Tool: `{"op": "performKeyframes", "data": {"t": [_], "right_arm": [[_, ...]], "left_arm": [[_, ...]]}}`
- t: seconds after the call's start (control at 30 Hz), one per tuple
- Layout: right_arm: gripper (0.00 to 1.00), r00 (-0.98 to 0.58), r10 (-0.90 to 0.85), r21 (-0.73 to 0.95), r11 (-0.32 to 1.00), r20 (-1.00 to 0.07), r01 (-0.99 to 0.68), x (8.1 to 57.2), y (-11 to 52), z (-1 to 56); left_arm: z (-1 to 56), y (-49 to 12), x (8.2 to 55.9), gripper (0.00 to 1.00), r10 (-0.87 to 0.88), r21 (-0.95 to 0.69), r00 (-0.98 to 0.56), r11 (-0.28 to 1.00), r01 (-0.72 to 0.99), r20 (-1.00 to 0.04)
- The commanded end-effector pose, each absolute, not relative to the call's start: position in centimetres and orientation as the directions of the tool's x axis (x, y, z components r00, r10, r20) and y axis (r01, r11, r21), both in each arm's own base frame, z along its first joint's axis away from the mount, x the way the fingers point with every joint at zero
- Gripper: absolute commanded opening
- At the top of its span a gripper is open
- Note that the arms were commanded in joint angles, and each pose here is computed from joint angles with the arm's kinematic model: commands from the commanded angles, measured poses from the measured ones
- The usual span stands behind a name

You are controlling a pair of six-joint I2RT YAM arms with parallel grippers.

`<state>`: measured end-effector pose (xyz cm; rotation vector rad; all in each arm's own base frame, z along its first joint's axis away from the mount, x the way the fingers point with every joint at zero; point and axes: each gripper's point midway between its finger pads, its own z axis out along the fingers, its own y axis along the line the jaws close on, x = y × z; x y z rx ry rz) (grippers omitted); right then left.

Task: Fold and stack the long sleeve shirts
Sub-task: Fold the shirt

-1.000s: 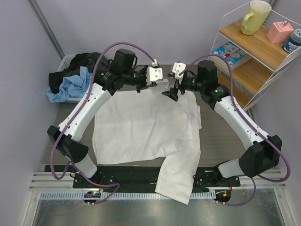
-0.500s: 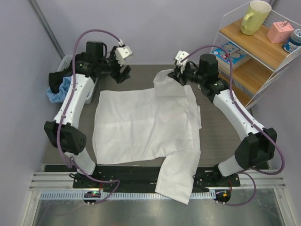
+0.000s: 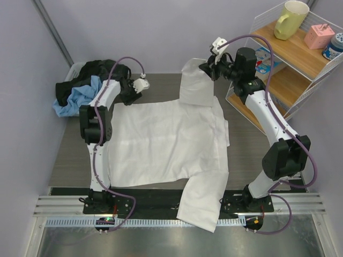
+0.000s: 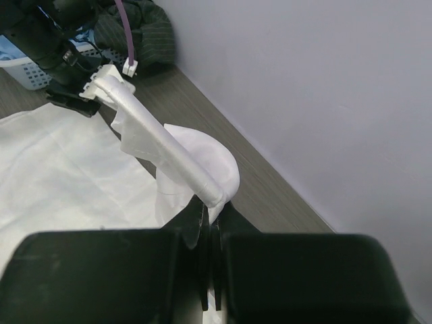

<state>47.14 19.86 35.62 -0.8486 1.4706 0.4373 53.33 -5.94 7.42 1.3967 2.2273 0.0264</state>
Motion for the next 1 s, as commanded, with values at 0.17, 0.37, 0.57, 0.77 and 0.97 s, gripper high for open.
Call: {"op": "performKeyframes", "data": {"t": [0.17, 0.37, 0.57, 0.77, 0.97], "right_arm": [[0.01, 0.198, -0.184, -0.270, 0.663, -0.963, -0.698, 46.8, 19.2, 40.3], [0.01, 0.192, -0.183, -0.265, 0.668, -0.964, -0.695, 46.8, 19.0, 40.1], [0.01, 0.186, -0.181, -0.259, 0.670, -0.966, -0.696, 47.0, 18.9, 39.8], [0.01, 0.190, -0.181, -0.262, 0.676, -0.965, -0.689, 47.3, 18.8, 40.1], [0.01, 0.201, -0.179, -0.268, 0.682, -0.963, -0.680, 47.5, 18.6, 40.7]], "left_arm": [[7.3, -1.4, 57.1, 0.50, 0.910, 0.414, -0.330, 0.409, 0.814, -0.249], [6.0, -0.2, 55.7, 0.50, 0.920, 0.364, -0.328, 0.388, 0.847, -0.217], [5.1, 0.6, 54.6, 0.52, 0.921, 0.321, -0.333, 0.383, 0.866, -0.200], [4.7, 0.4, 54.2, 0.52, 0.927, 0.297, -0.312, 0.364, 0.883, -0.209], [3.8, 0.0, 53.6, 0.48, 0.942, 0.259, -0.270, 0.317, 0.912, -0.201]]}}
